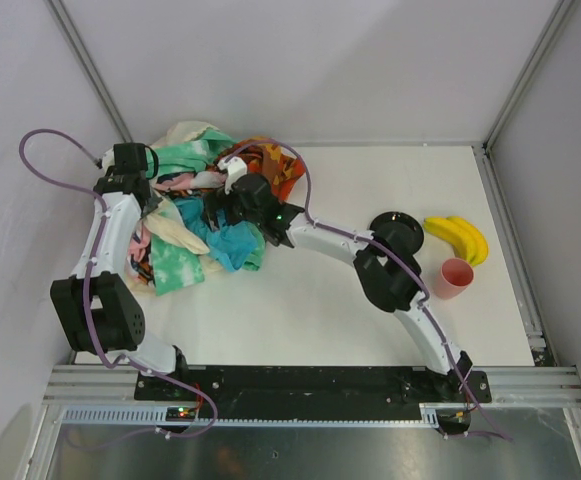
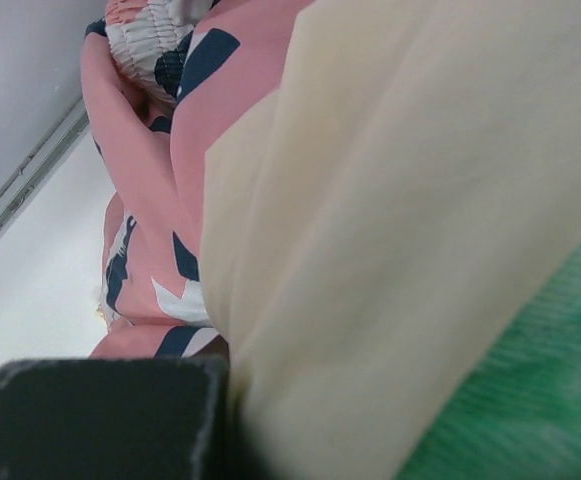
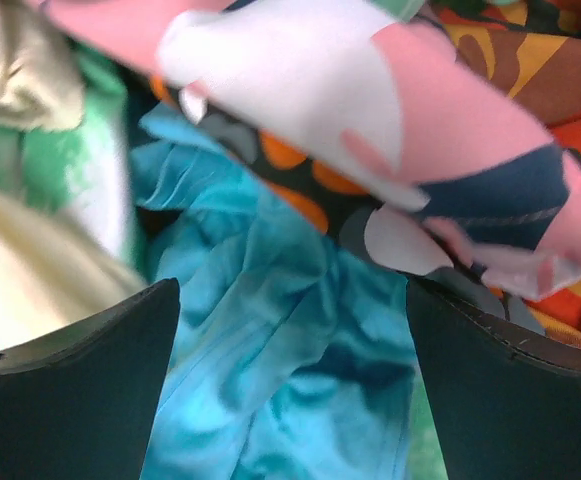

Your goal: Pick out a specific cloth from the pile

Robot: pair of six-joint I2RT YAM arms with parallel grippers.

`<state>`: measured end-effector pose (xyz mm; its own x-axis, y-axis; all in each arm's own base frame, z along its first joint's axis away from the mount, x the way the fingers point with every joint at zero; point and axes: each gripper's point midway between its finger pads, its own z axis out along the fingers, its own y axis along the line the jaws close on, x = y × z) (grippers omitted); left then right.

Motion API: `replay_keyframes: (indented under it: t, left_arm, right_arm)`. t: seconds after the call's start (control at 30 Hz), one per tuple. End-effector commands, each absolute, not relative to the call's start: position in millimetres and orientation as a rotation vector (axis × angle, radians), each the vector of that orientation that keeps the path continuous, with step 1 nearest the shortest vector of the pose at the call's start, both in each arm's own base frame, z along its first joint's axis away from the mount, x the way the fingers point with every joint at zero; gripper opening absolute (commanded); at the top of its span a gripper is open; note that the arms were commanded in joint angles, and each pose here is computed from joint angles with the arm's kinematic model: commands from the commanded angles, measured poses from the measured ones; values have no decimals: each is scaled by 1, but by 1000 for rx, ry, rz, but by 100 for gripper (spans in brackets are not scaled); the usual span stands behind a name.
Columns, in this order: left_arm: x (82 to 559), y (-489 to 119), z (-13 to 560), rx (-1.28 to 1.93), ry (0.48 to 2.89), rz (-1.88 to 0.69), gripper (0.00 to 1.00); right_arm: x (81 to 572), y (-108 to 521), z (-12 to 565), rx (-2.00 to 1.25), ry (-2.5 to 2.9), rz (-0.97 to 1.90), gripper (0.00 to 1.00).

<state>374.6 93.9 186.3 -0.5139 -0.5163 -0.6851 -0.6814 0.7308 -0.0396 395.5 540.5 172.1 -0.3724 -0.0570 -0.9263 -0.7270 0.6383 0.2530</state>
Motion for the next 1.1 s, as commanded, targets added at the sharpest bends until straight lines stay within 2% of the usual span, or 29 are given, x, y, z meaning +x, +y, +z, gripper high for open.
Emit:
replay_keyframes:
  t: [0.0,0.23,0.4,0.83,1.07]
  left_arm:
    - [384,98,208,-934,2122,257,1]
    - [382,97,209,-933,2121,252,1]
    - [383,96,208,-931,2126,241,1]
    - [382,95,209,-934,2122,238,1]
    - [382,95,208,-936,2122,239,1]
  right_arm:
    - [409,565,180,-601,1799,936,99]
    - [441,577,133,-488,1900,956,94]
    - [434,578,119,-492,1927,985,91]
    - [384,566,175,-576,1822,912,93]
    - [356,571,177,-639,1796,812,93]
